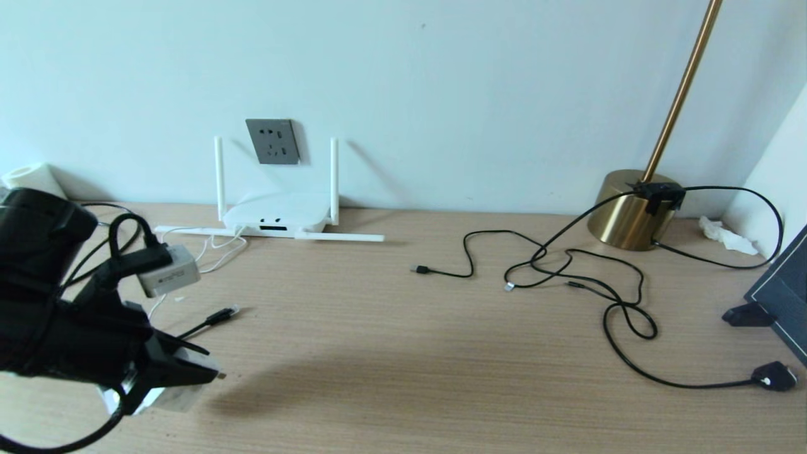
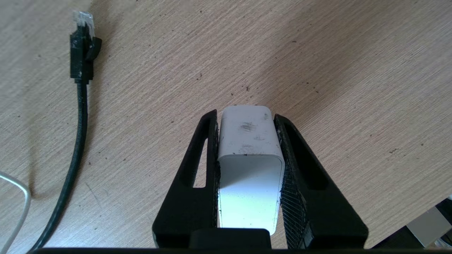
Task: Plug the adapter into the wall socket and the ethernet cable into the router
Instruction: Align plug and socket
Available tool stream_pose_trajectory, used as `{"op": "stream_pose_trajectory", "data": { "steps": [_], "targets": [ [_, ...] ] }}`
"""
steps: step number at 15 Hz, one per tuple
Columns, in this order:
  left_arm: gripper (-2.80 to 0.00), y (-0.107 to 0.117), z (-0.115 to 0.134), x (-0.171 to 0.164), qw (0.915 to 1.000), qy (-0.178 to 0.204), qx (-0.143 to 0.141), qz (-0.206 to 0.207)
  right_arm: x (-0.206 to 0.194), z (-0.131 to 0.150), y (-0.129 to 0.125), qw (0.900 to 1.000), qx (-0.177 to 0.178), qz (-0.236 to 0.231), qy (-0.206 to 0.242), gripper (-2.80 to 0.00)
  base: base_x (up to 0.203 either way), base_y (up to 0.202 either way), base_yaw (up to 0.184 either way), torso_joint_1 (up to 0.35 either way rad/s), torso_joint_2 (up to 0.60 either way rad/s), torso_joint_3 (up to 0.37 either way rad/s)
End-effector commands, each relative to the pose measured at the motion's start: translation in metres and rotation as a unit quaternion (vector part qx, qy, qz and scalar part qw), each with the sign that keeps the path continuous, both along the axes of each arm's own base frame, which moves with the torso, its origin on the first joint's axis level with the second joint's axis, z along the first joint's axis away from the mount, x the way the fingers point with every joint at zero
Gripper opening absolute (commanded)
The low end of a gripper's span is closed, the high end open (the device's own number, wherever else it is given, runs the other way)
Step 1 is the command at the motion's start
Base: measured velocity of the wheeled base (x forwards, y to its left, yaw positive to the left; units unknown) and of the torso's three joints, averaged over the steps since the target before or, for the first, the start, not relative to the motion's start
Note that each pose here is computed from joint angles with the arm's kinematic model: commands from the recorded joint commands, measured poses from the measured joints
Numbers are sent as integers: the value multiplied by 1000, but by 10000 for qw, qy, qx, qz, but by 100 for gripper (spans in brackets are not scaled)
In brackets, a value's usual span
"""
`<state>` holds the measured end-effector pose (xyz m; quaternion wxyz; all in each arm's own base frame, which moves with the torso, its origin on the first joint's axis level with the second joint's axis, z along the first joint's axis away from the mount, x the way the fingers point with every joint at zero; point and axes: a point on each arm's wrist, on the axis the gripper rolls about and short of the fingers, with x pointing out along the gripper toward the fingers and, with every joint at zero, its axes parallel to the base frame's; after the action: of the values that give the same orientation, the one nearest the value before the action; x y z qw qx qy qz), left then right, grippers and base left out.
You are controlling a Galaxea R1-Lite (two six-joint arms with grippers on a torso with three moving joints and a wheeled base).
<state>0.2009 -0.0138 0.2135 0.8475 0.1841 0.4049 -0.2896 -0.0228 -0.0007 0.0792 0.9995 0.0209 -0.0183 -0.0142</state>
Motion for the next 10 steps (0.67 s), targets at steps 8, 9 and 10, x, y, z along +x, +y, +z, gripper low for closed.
{"op": "stream_pose_trajectory", "data": {
  "steps": [8, 9, 10],
  "targets": [
    [0, 0, -17, 15, 9996, 270, 72, -13, 1, -3, 0, 10000, 1, 0, 49, 0, 0, 0, 0, 0, 0, 0],
    [0, 0, -15, 12, 9997, 223, 71, -13, 1, -3, 0, 10000, 1, -1, 49, 0, 0, 0, 0, 0, 0, 0],
    [0, 0, -12, 9, 9999, 147, 71, -18, 1, -3, 0, 10000, 1, 0, 49, 0, 0, 0, 0, 0, 0, 0]
  ]
}}
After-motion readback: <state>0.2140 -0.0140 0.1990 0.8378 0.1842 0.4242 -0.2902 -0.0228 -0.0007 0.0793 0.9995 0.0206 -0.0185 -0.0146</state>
